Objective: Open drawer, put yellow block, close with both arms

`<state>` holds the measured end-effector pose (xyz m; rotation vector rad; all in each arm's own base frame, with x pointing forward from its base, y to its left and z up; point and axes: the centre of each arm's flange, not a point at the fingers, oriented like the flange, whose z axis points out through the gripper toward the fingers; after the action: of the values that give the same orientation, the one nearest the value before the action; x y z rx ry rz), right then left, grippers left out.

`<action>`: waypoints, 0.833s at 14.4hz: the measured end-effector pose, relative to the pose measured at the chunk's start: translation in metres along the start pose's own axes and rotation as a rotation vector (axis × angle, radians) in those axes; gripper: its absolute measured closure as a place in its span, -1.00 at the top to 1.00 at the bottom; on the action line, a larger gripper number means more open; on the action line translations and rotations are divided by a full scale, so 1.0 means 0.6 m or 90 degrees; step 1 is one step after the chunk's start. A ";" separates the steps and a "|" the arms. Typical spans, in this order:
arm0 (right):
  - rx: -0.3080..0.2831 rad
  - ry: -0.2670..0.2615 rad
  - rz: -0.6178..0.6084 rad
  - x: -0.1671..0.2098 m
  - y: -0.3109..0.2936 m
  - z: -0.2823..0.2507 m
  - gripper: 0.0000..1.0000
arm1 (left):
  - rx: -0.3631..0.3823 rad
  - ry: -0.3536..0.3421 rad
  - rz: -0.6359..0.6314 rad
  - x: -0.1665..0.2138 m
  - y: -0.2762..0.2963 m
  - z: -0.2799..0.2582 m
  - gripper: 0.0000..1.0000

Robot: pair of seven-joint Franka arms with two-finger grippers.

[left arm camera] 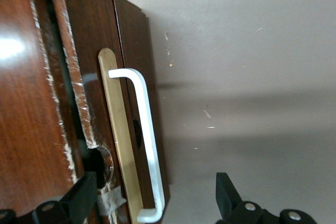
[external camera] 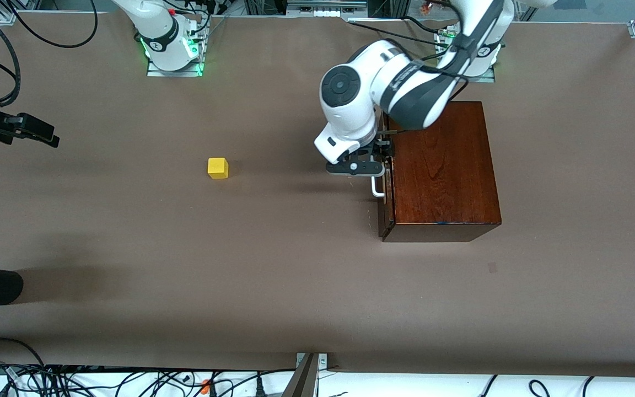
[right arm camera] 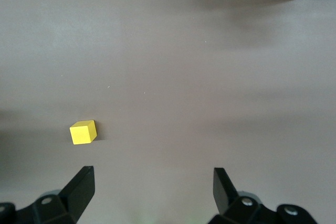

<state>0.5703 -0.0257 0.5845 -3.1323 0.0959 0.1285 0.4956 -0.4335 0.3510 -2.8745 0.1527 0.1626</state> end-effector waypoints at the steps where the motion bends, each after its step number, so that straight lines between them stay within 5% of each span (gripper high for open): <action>1: 0.000 0.000 0.000 0.000 0.000 0.000 1.00 | 0.016 -0.001 0.005 -0.003 0.003 0.016 1.00; 12: 0.000 0.000 0.000 0.000 0.000 0.000 1.00 | 0.037 0.042 -0.006 -0.020 0.030 0.093 1.00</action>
<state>0.5703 -0.0257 0.5845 -3.1323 0.0959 0.1286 0.4762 -0.4352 0.2942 -2.8240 0.1530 0.0608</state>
